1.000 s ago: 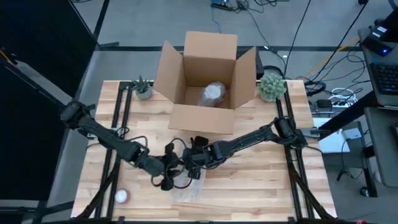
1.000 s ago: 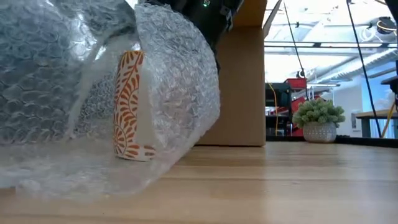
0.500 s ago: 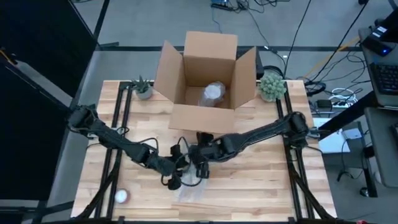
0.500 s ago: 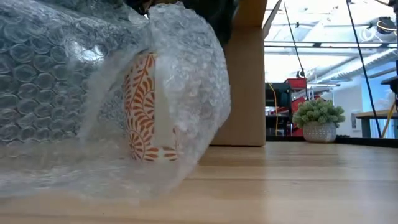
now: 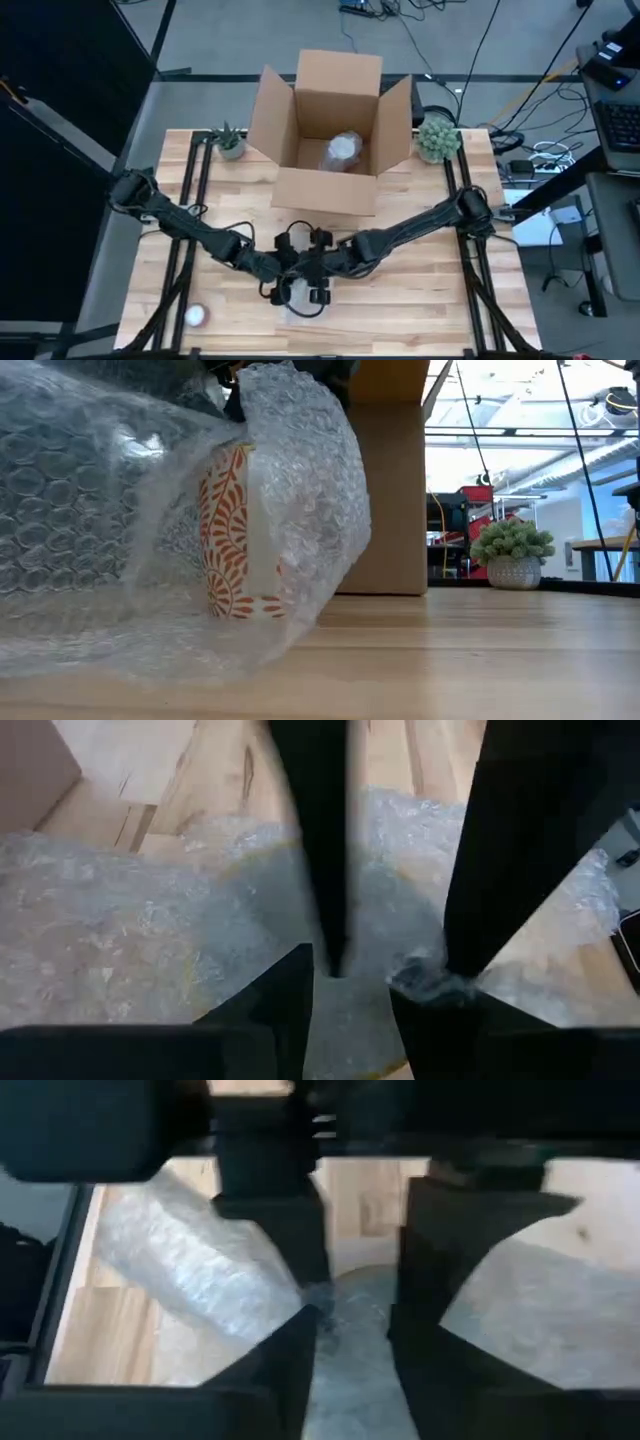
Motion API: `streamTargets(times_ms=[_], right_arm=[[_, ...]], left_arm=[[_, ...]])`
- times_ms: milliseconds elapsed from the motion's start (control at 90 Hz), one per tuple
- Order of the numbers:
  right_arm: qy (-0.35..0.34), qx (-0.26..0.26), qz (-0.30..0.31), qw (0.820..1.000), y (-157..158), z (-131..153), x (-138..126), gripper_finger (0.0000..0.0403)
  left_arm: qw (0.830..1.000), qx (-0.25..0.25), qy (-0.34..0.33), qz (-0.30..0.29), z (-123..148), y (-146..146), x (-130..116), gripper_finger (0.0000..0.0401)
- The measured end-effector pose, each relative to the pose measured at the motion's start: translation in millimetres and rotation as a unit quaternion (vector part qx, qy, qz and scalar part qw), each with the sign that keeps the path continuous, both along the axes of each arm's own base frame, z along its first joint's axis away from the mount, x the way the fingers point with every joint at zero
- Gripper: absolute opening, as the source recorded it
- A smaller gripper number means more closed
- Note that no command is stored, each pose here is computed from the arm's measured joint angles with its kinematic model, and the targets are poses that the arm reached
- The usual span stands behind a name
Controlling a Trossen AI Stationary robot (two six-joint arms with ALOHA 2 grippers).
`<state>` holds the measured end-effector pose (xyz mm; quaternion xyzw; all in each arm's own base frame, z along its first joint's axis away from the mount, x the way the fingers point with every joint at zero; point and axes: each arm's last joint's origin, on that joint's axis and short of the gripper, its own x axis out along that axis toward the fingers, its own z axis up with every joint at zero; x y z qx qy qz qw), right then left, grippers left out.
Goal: Wrap mug
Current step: Wrap the orange cup with the bubble wrap
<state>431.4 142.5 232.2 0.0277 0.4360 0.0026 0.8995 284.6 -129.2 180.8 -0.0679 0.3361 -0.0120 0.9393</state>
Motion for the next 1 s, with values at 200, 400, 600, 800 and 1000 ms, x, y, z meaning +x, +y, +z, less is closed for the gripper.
streamTargets(times_ms=[200,400,600,800,1000], right_arm=[[0.048,-0.007,-0.009,0.999,-7.9,-14.4,-0.5,0.0007],[0.051,-0.012,-0.017,0.998,-14.5,-16.2,1.4,0.0007],[0.073,-0.029,-0.036,0.996,-19.7,-24.6,-0.2,0.0001],[0.075,-0.022,-0.037,0.996,-18.2,-24.3,-0.9,0.0001],[0.071,-0.018,-0.039,0.997,-19.0,-23.7,0.1,0.0]], left_arm=[[1.0,0.003,-0.003,0.007,0.7,1.0,-0.3,0.0119],[1.0,-0.005,-0.006,0.007,12.4,4.6,-7.6,0.012],[0.998,-0.048,-0.039,-0.002,48.8,8.3,-26.5,0.012],[0.996,-0.062,-0.063,-0.018,66.1,1.0,-41.6,0.012],[0.998,-0.058,-0.025,-0.019,45.8,-13.0,-41.9,0.012]])
